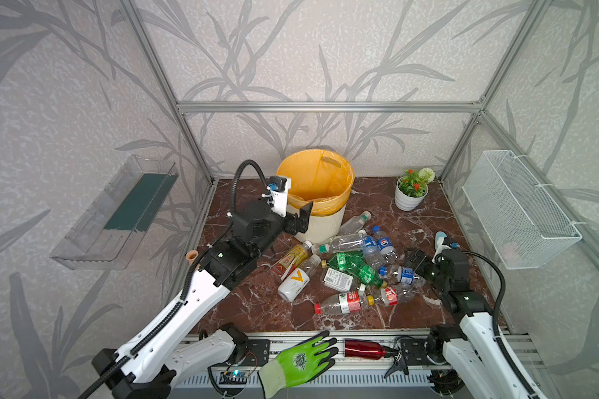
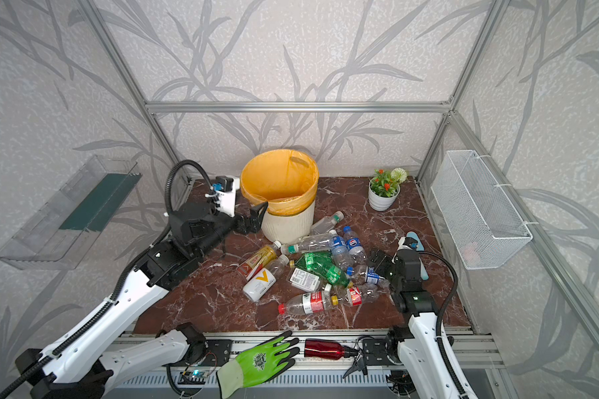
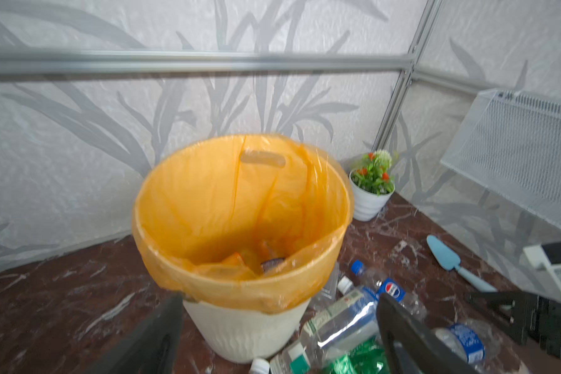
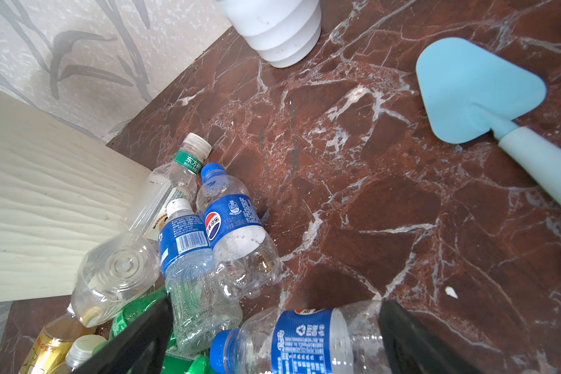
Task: Throw the plastic bottles in the bin
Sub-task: 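Lower the left gripper onto a clear bottle with white-yellow label and grasp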
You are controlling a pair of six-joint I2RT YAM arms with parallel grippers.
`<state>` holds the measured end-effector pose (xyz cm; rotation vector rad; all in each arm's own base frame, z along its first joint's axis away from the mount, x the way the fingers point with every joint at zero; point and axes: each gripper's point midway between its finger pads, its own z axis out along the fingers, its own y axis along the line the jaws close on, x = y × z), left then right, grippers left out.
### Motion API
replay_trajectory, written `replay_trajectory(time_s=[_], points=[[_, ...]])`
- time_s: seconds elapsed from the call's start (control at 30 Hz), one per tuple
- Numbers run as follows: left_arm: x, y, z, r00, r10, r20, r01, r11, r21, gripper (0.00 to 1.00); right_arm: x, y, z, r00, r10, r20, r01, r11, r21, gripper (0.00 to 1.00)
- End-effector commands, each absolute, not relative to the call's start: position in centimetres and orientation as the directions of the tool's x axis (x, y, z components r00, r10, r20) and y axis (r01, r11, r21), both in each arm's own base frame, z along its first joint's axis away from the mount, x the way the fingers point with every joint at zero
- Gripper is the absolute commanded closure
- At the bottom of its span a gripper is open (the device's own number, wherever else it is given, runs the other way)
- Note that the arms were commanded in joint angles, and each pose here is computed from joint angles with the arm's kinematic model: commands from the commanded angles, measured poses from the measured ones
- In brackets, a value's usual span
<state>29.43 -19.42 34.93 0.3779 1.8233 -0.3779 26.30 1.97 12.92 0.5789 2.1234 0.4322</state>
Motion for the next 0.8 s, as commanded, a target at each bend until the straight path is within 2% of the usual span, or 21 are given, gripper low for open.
replay_trajectory(time_s=[0.0, 0.17, 0.3, 0.6, 0.77], points=[[27.2, -18.8, 27.7, -0.429, 0.2, -0.881, 0.411, 0.912, 0.007, 0.08, 26.6, 1.9, 13.2, -0.498, 0.566, -0.657, 0.252, 0.82, 0.515, 0.02], [24.5, -18.8, 19.4, -0.624, 0.243, -0.743, 0.396, 0.918, -0.032, 0.13, 26.7, 2.0, 13.1, -0.5, 0.576, -0.646, 0.254, 0.811, 0.527, 0.02], [23.0, -18.3, 14.9, -0.716, 0.249, -0.652, 0.374, 0.926, -0.057, 0.15, 26.7, 2.0, 12.9, -0.504, 0.577, -0.643, 0.257, 0.811, 0.526, 0.03], [21.9, -19.2, 9.9, -0.8, 0.336, -0.498, 0.411, 0.91, -0.047, 0.19, 27.0, 2.5, 13.1, -0.502, 0.603, -0.62, 0.253, 0.788, 0.561, 0.03], [22.0, -19.8, 8.5, -0.814, 0.365, -0.453, 0.427, 0.904, -0.039, 0.23, 27.0, 2.5, 13.2, -0.502, 0.603, -0.62, 0.253, 0.788, 0.561, 0.03]])
